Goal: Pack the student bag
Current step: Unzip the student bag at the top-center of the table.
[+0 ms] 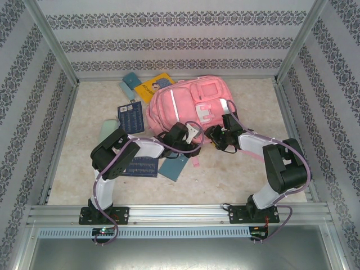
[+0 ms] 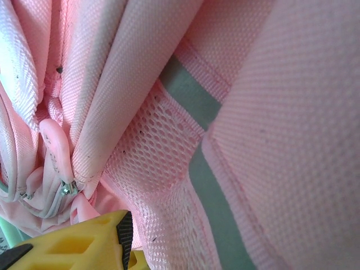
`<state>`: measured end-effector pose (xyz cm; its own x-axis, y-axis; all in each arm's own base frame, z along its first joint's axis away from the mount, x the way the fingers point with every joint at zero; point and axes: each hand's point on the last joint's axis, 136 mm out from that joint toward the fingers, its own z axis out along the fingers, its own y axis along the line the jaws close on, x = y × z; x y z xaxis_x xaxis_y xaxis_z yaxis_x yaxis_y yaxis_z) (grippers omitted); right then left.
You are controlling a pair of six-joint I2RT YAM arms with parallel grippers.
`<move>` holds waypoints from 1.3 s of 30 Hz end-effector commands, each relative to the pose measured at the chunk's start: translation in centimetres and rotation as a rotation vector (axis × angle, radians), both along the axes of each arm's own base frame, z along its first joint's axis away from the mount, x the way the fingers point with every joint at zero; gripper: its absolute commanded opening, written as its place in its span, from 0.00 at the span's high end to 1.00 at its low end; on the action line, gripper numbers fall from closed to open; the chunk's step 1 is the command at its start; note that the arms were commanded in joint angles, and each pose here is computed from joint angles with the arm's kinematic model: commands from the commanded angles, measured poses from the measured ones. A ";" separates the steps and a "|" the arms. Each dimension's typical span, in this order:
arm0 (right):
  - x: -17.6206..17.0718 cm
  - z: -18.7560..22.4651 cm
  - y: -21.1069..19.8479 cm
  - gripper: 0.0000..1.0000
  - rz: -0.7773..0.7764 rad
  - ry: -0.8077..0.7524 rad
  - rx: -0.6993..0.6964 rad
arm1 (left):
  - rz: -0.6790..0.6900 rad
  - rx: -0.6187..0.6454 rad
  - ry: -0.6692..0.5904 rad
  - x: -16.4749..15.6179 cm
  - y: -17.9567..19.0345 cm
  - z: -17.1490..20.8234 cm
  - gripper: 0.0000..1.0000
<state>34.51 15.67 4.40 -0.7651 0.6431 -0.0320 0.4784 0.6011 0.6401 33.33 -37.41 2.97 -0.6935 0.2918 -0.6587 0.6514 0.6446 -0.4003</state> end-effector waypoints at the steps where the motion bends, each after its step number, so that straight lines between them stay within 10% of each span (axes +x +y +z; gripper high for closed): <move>1: 0.7 0.3 -0.1 0.49 0.011 -0.016 -0.016 | 0.038 -0.042 0.034 0.6 1.1 0.6 0.69; 39: -0.3 -0.5 -0.3 0.49 0.043 0.013 -0.010 | 0.049 0.128 0.053 1.0 1.5 -2.4 0.76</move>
<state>34.25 15.58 3.67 -0.7848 0.6192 -0.0277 0.4692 0.6227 0.6262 34.48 -36.40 2.71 -0.7366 0.2777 -0.6167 0.5997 0.6897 -0.4058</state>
